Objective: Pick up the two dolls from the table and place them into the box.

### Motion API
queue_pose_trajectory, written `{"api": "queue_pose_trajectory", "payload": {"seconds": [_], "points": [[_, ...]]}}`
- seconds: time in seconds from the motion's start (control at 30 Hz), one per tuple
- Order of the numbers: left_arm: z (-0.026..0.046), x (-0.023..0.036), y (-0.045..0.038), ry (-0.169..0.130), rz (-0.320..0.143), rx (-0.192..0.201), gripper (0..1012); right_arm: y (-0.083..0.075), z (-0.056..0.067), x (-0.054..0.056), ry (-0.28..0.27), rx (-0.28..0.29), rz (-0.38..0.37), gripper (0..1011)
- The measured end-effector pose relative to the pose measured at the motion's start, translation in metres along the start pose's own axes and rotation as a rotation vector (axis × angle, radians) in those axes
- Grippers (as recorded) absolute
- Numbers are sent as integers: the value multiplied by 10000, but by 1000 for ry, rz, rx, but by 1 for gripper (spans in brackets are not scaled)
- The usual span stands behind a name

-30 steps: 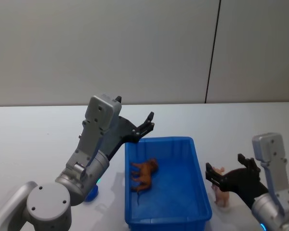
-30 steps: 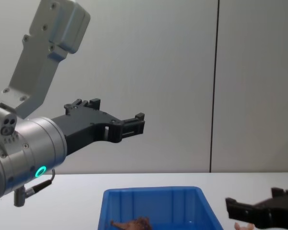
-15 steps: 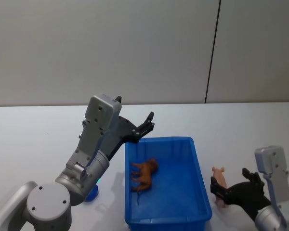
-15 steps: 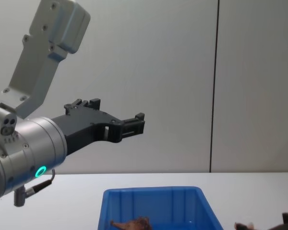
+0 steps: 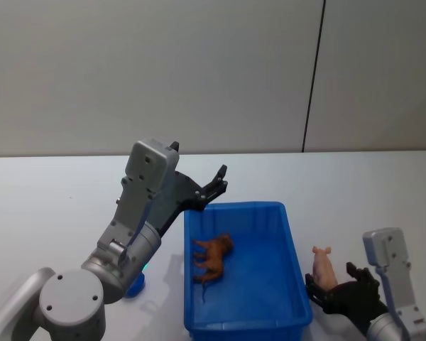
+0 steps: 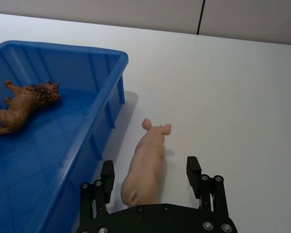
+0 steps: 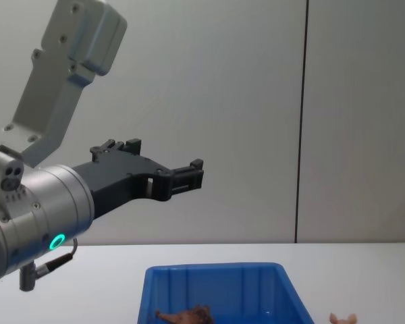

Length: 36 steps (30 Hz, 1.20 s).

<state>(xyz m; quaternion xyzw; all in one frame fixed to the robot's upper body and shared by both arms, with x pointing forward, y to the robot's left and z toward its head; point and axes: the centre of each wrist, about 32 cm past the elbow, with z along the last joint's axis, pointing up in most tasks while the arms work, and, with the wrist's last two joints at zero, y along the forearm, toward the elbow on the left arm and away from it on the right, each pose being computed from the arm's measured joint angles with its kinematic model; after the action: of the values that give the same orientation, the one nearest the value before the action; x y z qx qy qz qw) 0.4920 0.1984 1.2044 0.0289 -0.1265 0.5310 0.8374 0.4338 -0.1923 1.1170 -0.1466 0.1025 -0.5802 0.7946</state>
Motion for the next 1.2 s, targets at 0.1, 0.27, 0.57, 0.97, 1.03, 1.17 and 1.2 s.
{"api": "queue_pose_trajectory", "payload": {"seconds": [0.1,0.27,0.57,0.97,1.03,1.17,1.2], "points": [[0,0,0,0,0,0,1001,26,-20,-13,-2,-6,5,864],[0,0,0,0,0,0,1001,55,-40,-32,-5,-13,9,731],[0,0,0,0,0,0,1001,90,-62,-59,-13,-32,8,445],[0,0,0,0,0,0,1001,86,-32,-71,-23,-22,-17,381],[0,0,0,0,0,0,1001,80,-21,-72,-26,-13,-19,381],[0,0,0,0,0,0,1001,65,21,-75,-36,20,-27,381],[0,0,0,0,0,0,1001,59,38,-75,-41,34,-28,381]]}}
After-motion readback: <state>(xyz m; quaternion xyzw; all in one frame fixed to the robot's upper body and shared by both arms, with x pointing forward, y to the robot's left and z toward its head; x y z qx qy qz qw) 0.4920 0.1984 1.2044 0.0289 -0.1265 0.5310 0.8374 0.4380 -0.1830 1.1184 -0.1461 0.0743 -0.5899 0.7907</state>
